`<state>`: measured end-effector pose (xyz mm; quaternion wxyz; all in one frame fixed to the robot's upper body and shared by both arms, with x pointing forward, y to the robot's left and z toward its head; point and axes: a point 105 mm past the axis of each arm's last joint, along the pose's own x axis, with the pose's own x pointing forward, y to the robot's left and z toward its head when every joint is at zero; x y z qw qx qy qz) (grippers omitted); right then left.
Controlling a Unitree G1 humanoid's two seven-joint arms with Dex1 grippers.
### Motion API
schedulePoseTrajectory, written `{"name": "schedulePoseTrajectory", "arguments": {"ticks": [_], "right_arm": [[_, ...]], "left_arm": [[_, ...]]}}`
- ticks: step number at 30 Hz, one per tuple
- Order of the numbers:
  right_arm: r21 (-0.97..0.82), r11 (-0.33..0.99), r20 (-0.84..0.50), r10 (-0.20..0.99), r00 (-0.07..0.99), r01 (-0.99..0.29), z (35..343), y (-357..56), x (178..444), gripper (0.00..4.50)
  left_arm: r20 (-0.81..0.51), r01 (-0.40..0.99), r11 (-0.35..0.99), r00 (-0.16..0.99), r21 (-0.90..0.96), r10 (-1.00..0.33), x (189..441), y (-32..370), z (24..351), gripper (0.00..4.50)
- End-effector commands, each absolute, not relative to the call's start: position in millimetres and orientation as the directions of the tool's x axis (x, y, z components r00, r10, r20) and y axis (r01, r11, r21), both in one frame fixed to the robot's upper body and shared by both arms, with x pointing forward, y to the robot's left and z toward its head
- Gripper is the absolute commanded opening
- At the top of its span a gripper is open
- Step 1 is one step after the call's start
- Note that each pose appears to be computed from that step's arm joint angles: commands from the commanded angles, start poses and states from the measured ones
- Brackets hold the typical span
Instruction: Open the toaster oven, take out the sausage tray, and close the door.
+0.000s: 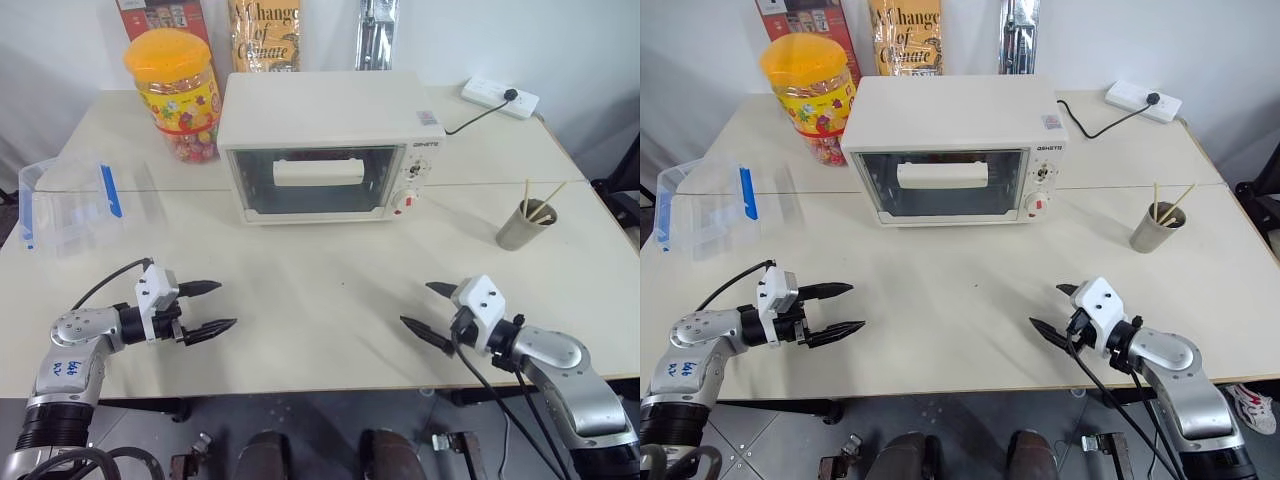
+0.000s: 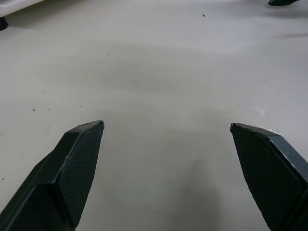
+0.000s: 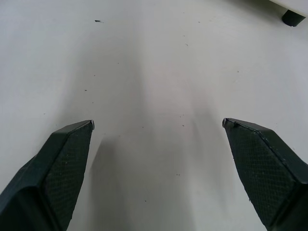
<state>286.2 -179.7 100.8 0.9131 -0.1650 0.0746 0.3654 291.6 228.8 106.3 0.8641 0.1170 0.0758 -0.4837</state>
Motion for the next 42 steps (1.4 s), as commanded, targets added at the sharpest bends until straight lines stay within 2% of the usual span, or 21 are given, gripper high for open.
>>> {"name": "schedulePoseTrajectory", "arguments": {"ticks": [1,3,10,14,22,27,34,38,42], "right_arm": [[-0.291,0.670,-0.213,0.650,0.729,-0.682,118,-180,288,4.50],[-0.295,0.657,-0.209,0.664,0.718,-0.693,120,-176,291,4.50],[-0.292,0.606,-0.161,0.732,0.662,-0.740,142,-155,312,4.50],[-0.273,0.577,-0.108,0.776,0.621,-0.769,165,-136,333,4.50],[-0.358,0.454,-0.048,0.864,0.501,-0.816,212,-97,365,4.50],[-0.419,0.380,-0.001,0.908,0.419,-0.825,240,-73,375,4.50],[-0.474,0.225,-0.002,0.967,0.256,-0.852,256,-47,355,4.50],[-0.463,0.125,-0.074,0.981,0.178,-0.878,242,-43,334,4.50],[-0.451,0.095,-0.122,0.978,0.167,-0.887,229,-45,325,4.50]], "left_arm": [[-0.220,0.822,0.534,0.567,0.197,-0.793,301,236,117,4.47],[-0.221,0.772,0.600,0.635,0.209,-0.740,311,241,118,4.47],[-0.178,0.777,0.598,0.628,0.195,-0.758,311,238,127,4.47],[-0.124,0.767,0.612,0.637,0.191,-0.761,315,237,136,4.47],[-0.049,0.761,0.622,0.639,0.184,-0.767,311,241,149,4.47],[-0.005,0.757,0.628,0.639,0.183,-0.769,309,244,159,4.47],[0.023,0.739,0.650,0.657,0.179,-0.753,305,256,173,4.47],[0.024,0.716,0.676,0.683,0.174,-0.730,305,267,184,4.47],[-0.009,0.695,0.695,0.708,0.183,-0.706,306,278,190,4.47]]}}
